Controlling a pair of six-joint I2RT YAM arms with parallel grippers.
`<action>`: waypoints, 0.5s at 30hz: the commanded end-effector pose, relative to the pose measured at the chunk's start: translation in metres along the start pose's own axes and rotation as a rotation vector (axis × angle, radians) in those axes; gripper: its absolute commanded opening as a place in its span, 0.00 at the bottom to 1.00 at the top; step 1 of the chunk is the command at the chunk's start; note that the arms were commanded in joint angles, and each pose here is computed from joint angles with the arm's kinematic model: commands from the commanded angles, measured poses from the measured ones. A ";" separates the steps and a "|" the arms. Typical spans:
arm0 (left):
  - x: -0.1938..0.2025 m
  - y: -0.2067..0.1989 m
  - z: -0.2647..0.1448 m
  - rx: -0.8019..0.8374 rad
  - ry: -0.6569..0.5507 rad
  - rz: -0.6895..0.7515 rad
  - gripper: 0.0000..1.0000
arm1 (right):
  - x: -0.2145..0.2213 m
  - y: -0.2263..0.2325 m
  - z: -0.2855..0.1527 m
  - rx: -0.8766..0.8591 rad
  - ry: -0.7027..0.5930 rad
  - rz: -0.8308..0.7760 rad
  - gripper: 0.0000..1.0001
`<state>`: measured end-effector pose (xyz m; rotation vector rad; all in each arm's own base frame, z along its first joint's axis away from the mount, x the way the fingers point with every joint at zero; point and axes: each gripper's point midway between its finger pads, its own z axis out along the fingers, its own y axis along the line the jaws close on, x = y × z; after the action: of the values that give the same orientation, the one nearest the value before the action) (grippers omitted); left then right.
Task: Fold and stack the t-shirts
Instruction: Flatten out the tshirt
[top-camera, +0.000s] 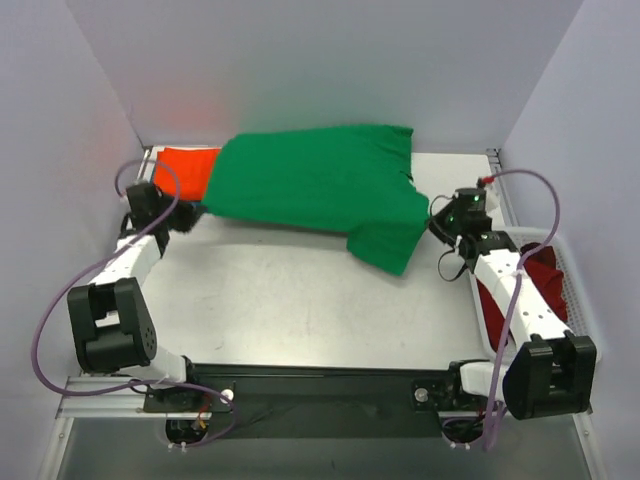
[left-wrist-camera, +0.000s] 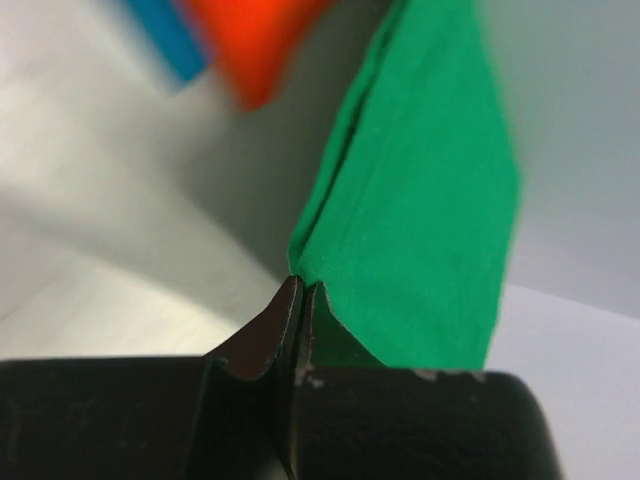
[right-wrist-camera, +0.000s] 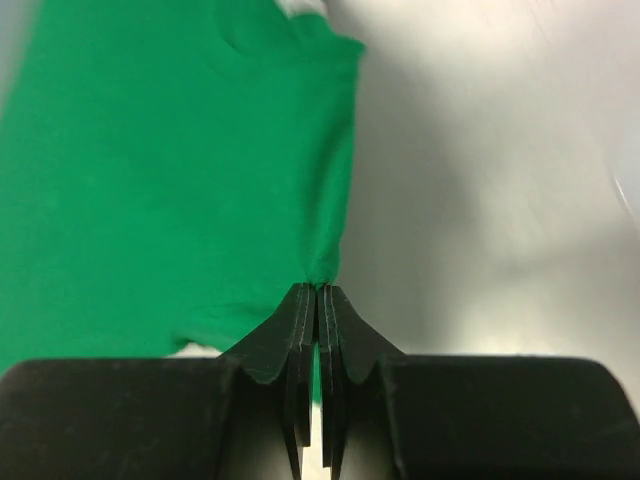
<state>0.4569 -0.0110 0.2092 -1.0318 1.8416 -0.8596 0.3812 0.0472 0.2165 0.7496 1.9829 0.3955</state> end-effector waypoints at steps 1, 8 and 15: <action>0.018 0.061 -0.002 -0.102 -0.048 -0.016 0.00 | 0.044 -0.039 0.005 0.063 0.100 0.063 0.00; 0.074 0.162 -0.011 -0.298 0.042 -0.021 0.00 | 0.127 -0.109 0.007 0.226 0.321 0.045 0.00; 0.098 0.200 -0.056 -0.419 0.034 0.005 0.00 | 0.163 -0.159 -0.027 0.344 0.391 0.004 0.00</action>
<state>0.3195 -0.0112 0.0202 -1.3278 2.1464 -0.5607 0.2675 0.0428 0.0376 0.9277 2.4314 0.2729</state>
